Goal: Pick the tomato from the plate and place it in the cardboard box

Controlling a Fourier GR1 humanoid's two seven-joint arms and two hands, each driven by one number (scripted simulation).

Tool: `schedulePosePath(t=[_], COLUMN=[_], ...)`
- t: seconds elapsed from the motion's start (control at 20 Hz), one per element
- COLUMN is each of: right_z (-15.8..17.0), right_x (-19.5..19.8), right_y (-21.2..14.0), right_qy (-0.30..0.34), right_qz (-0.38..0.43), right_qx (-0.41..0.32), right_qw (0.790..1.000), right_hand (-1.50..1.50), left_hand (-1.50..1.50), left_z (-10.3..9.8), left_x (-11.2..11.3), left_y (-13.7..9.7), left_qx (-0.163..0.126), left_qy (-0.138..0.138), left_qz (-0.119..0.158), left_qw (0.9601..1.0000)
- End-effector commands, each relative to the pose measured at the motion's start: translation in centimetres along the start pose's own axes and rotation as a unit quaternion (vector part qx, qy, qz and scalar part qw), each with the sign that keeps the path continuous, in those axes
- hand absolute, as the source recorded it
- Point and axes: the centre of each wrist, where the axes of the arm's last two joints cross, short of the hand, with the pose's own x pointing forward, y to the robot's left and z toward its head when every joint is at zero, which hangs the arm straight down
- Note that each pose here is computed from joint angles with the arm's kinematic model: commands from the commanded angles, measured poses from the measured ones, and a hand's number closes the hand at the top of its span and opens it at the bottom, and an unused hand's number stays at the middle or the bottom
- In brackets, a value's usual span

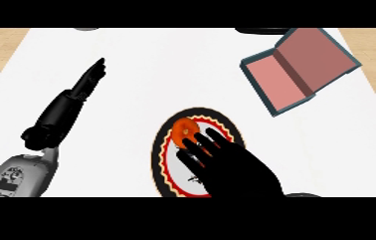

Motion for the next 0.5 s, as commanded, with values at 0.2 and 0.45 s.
schedulePosePath(t=[0.2, 0.45], right_z=[-2.0, -3.1], right_x=[0.6, 1.0], right_y=[2.1, 2.8], right_qy=[0.020, 0.038], right_qz=[0.011, 0.030], right_qx=[-0.021, -0.010], right_qw=[1.000, 0.999], right_hand=[-1.50, -1.50], left_hand=[0.00, 0.00], left_z=[-1.3, -0.6], left_x=[-0.9, -0.7], left_y=[-0.1, 0.5], left_qx=[0.012, 0.002], left_qy=[0.000, -0.003], left_qz=[0.005, 0.006], left_qw=[0.9999, 1.0000])
